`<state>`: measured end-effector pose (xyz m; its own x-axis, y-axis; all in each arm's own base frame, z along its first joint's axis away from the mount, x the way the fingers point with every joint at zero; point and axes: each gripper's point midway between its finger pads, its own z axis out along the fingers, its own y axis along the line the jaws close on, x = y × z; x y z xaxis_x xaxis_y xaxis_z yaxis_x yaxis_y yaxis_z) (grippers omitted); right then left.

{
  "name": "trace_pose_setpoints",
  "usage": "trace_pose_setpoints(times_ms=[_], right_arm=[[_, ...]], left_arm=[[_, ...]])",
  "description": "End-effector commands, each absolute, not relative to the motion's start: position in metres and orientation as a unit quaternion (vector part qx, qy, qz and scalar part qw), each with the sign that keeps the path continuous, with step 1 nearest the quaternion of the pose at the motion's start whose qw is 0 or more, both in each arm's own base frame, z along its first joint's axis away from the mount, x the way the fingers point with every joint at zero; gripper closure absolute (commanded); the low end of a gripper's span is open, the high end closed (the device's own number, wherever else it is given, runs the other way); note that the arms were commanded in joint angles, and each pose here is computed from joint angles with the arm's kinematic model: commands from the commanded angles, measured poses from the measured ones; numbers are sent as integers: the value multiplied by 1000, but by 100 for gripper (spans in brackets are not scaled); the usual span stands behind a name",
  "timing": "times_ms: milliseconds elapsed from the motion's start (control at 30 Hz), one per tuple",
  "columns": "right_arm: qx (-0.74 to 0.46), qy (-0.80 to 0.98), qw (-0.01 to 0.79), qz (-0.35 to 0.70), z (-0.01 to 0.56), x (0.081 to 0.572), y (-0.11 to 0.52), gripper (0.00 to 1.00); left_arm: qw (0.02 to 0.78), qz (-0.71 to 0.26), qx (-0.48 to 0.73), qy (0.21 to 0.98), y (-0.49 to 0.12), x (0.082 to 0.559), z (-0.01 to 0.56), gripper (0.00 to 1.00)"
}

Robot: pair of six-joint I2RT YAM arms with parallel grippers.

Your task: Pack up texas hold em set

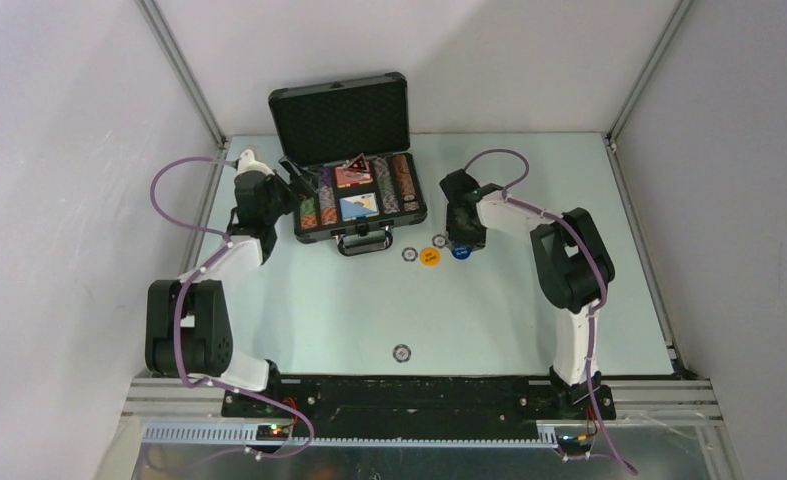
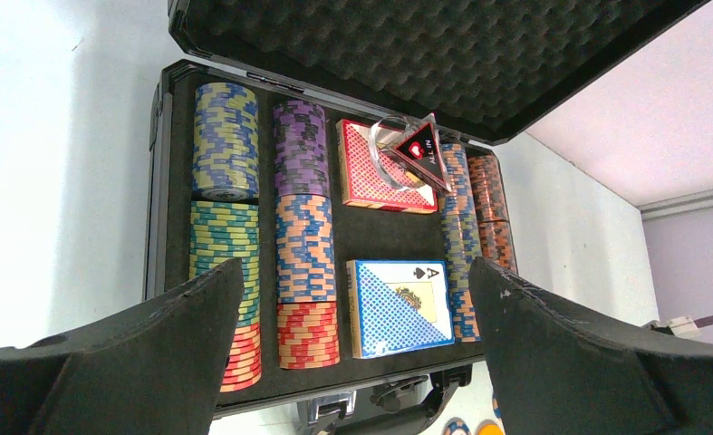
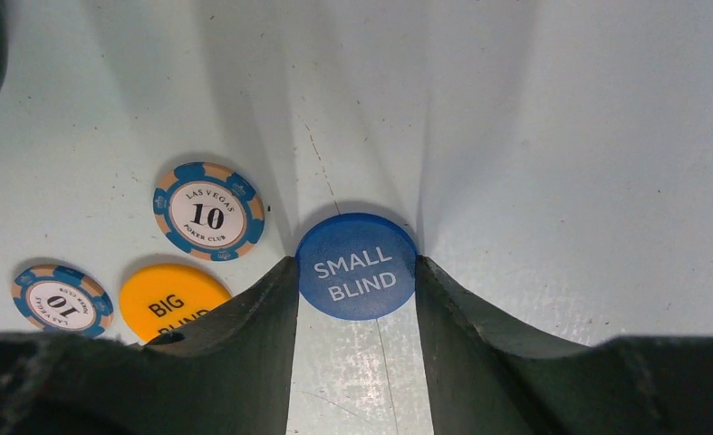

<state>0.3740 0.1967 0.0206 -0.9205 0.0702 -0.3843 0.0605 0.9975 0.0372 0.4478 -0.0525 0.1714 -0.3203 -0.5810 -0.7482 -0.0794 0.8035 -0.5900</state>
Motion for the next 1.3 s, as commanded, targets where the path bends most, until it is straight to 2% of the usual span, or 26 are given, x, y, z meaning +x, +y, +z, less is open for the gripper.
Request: trace_pose_setpoints(times_ms=[0,533,667,867,933,1267], right_arm=[[21,972,233,19,54,384,202,52],[7,955,292,46,117,414,230,49],[28,956,288,51,110,414,214,46],[18,963,259,77,86,394,222,29],[7,964,252,80,82,390,232,26],[-10,971,222,85,60,380,268,24]], left_arm=[[566,-243,-209,759,-51,458,198,2],[567,-242,-208,759,-51,458,198,2],[566,-243,-209,760,-51,458,198,2],[565,-244,-208,760,-52,458,197,2],[565,-244,-208,760,-52,458,197,2],[565,-244,-208,760,-52,459,197,2]])
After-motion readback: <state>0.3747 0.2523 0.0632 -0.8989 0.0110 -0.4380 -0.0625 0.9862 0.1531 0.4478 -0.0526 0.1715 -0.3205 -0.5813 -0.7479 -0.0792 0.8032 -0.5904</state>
